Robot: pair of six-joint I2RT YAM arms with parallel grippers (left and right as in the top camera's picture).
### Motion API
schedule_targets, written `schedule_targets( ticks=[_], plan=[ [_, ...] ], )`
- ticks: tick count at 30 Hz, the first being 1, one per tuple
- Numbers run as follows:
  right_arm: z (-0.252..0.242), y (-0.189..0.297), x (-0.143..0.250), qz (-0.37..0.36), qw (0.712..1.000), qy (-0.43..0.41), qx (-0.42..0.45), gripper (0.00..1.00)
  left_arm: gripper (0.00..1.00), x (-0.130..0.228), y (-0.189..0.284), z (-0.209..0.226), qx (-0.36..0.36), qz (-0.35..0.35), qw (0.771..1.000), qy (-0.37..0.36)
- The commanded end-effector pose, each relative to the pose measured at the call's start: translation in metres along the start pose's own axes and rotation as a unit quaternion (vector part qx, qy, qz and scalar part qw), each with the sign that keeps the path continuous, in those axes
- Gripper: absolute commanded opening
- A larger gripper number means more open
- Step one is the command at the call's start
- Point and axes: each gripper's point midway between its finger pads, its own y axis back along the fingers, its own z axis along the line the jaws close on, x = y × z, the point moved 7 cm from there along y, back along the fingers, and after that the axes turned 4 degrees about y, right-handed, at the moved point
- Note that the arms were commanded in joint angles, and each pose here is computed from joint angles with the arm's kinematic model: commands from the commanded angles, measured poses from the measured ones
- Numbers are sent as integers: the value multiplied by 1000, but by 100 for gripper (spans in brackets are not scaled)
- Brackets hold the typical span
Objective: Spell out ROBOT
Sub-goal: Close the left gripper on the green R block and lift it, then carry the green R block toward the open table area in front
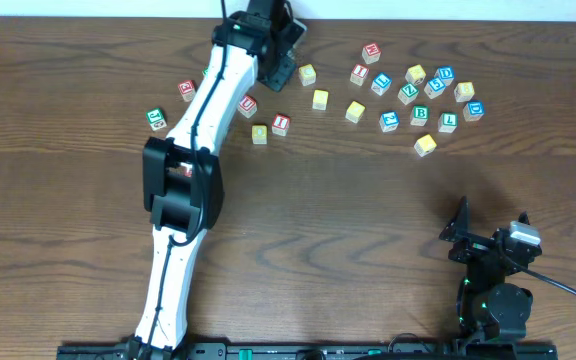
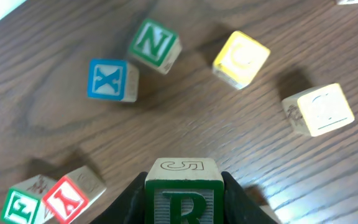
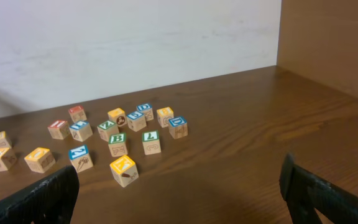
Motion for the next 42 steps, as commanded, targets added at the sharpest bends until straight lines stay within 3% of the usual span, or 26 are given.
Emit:
schedule_targets(
  ticks=[1, 21, 30, 42],
  plan=[
    [1, 0, 1, 1, 1000, -7, -1, 99, 8, -11, 34, 22, -8, -34, 999, 24],
    [1, 0, 1, 1, 1000, -7, -1, 99, 8, -11, 37, 29, -11, -39, 998, 38],
    [1, 0, 1, 1, 1000, -7, -1, 99, 8, -19, 81, 26, -22, -92, 995, 36],
    [1, 0, 1, 1, 1000, -7, -1, 99, 8, 28, 96, 13, -21, -81, 996, 43]
  ],
)
